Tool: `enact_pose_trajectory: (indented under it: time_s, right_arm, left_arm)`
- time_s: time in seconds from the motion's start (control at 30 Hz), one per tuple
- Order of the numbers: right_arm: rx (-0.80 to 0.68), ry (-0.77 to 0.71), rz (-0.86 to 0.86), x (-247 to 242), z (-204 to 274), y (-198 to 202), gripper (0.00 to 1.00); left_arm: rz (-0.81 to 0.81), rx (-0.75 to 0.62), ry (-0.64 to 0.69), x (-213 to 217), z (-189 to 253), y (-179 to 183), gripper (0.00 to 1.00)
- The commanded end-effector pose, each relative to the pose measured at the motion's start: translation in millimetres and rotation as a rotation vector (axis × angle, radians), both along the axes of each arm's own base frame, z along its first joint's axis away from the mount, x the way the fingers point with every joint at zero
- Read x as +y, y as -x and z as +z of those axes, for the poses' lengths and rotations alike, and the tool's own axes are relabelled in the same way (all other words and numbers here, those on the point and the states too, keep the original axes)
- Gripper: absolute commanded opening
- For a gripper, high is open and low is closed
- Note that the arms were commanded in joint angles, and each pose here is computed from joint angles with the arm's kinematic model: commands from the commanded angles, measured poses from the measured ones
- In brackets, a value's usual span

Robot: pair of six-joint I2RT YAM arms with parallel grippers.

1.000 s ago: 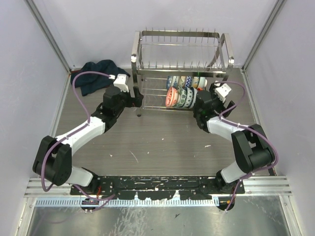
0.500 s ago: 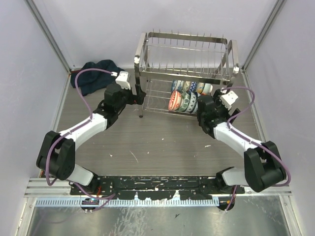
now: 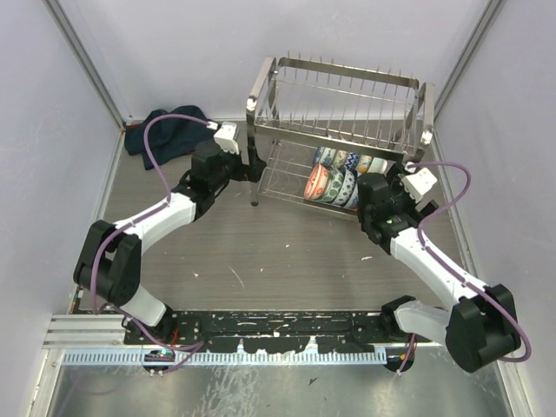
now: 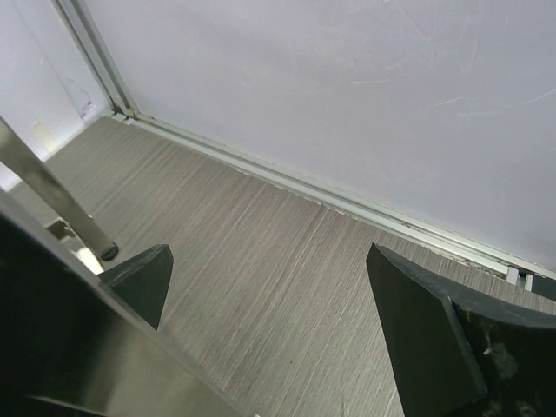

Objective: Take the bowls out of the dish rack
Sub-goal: Move the dish rack to the center of the board.

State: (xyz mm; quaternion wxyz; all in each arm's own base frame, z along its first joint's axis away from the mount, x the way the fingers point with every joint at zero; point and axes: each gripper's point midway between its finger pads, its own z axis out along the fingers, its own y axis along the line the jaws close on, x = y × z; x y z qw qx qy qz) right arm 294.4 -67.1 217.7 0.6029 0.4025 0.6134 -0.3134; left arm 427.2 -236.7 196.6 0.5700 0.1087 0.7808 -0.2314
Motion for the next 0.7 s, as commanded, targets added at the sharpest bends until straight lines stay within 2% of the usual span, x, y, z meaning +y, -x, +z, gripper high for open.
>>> enact_pose_trajectory:
  time_s: [0.0,0.33,0.53,0.67]
  right_arm:
    - [-0.176,0.034,-0.213,-27.4,33.7,39.9,1.00]
    - [-0.071,-0.007,-0.032,-6.1,28.4,6.1,1.00]
    - [-0.082,-0.010,0.232,27.2,30.6,-16.8,1.00]
    - [-0.094,-0.012,0.328,41.6,32.4,-22.0,1.00]
  left_arm:
    - [0.035,-0.087,0.022,2.8,27.2,-21.3,0.98]
    - [0.031,-0.079,0.067,11.0,31.6,4.3,0.98]
    - [0.062,-0.064,0.065,26.8,33.5,26.3,0.98]
    - [0.081,-0.052,0.068,36.6,35.0,40.7,0.98]
